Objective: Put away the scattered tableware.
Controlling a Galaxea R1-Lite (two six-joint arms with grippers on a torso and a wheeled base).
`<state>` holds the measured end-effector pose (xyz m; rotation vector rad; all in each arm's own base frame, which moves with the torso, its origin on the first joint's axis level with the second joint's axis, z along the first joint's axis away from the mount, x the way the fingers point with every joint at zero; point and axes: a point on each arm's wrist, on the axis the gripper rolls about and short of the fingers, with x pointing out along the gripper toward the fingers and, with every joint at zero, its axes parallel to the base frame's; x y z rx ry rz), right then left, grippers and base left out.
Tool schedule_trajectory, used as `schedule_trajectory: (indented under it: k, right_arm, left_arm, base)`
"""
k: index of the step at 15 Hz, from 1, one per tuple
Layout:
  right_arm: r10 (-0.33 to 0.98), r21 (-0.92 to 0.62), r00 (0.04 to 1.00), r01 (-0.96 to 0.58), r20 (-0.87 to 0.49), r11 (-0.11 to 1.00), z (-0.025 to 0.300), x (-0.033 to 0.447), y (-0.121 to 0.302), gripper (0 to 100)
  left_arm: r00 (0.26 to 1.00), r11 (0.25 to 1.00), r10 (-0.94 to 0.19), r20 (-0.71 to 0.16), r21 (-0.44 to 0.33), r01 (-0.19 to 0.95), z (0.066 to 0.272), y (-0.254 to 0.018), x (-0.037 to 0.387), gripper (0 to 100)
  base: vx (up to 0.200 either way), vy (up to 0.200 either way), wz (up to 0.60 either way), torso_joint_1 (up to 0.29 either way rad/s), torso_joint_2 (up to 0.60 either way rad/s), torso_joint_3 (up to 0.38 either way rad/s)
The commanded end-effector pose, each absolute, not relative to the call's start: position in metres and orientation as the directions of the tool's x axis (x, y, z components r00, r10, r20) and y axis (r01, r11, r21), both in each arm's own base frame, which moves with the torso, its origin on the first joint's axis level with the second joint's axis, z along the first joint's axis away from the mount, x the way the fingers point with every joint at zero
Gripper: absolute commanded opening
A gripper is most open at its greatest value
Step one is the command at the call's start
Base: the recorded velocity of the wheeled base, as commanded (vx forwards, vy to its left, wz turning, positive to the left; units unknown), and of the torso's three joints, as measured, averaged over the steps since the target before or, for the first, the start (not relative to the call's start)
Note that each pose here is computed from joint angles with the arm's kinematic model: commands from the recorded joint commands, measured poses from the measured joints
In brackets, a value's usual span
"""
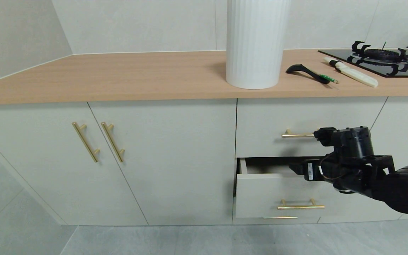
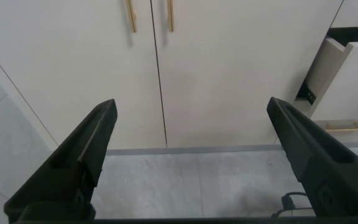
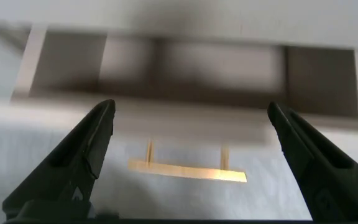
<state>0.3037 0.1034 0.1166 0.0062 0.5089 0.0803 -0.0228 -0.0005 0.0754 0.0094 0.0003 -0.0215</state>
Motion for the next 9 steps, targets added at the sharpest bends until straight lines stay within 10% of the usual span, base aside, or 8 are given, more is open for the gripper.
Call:
schedule_trajectory:
  k: [1,9]
  right_arm:
    - [0.053,0.008,0.846,-0.057,-0.530,0.998,0.090,0.314,0.107,100]
    - [0.034,-0.014,0.834,-0.050,-0.550,0.999,0.080,0.314,0.106,100]
  left_arm:
    - [1.000,1.000,-0.021,-0.002,0.009,0.021,0.075,-0.001,-0.023,100]
    - [1.000,1.000,-0.021,-0.002,0.009,0.021,0.075,-0.001,-0.023,100]
  base:
    - [0.000,0.000,0.00,0.000,0.00,0.000]
    - [0.000,0.000,0.00,0.000,0.00,0.000]
